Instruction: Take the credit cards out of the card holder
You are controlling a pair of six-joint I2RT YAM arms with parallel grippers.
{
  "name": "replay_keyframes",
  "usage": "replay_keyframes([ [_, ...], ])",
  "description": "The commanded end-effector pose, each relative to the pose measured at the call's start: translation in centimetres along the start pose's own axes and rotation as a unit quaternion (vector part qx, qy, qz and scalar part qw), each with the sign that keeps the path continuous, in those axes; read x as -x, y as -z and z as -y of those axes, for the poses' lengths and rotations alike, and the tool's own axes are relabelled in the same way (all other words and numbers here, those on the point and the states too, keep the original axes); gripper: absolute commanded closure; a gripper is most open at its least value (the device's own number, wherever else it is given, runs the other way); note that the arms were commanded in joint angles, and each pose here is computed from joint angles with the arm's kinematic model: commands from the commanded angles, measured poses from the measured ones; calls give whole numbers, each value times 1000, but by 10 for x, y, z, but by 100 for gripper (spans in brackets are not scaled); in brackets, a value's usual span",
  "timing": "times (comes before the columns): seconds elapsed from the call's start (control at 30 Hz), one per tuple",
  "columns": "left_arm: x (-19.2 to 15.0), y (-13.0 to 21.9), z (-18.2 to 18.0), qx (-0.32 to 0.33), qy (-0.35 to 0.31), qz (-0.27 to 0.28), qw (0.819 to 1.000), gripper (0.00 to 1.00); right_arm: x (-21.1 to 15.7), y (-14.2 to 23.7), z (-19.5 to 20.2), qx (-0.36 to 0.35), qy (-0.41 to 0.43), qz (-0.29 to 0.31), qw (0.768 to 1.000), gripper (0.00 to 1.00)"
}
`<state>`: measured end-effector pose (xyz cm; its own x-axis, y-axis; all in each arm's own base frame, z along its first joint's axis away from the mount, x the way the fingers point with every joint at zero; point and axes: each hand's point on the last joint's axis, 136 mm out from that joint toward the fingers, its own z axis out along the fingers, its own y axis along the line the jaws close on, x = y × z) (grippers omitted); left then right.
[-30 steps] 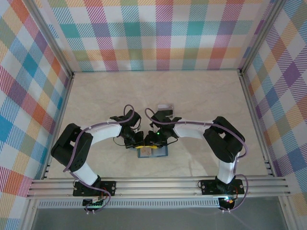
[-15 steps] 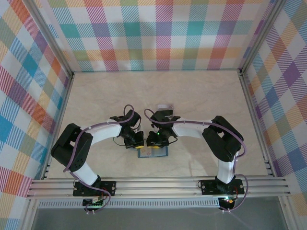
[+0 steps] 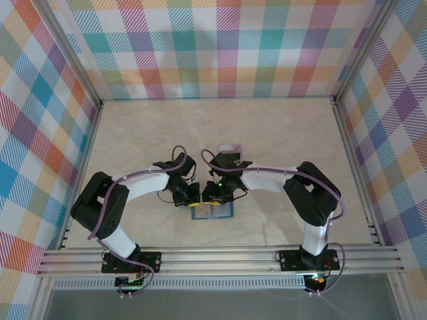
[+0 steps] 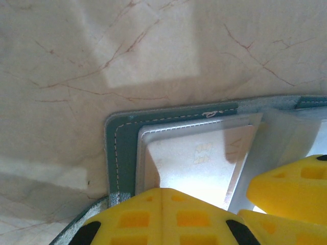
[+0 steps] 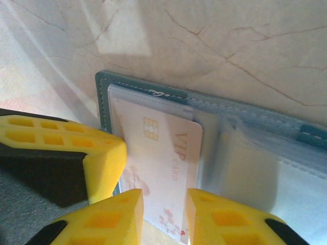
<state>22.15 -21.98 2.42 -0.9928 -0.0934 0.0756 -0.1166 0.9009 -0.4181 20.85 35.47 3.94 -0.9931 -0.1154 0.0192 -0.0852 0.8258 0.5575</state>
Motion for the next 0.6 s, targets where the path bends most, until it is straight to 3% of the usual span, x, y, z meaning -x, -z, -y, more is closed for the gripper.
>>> replay_keyframes([
  [0.0,-11,0,-12,24,0,-11,1000,98,-2,-7,2,9,-12,-13,1000,71],
  [0.3,-11,0,-12,24,0,-11,1000,98,-7,-19,18,-14,-21,-24,999,71],
  [0.57,-11,6,-16,38,-4,-4,999,98,-9,-7,48,-113,-10,-12,994,72],
])
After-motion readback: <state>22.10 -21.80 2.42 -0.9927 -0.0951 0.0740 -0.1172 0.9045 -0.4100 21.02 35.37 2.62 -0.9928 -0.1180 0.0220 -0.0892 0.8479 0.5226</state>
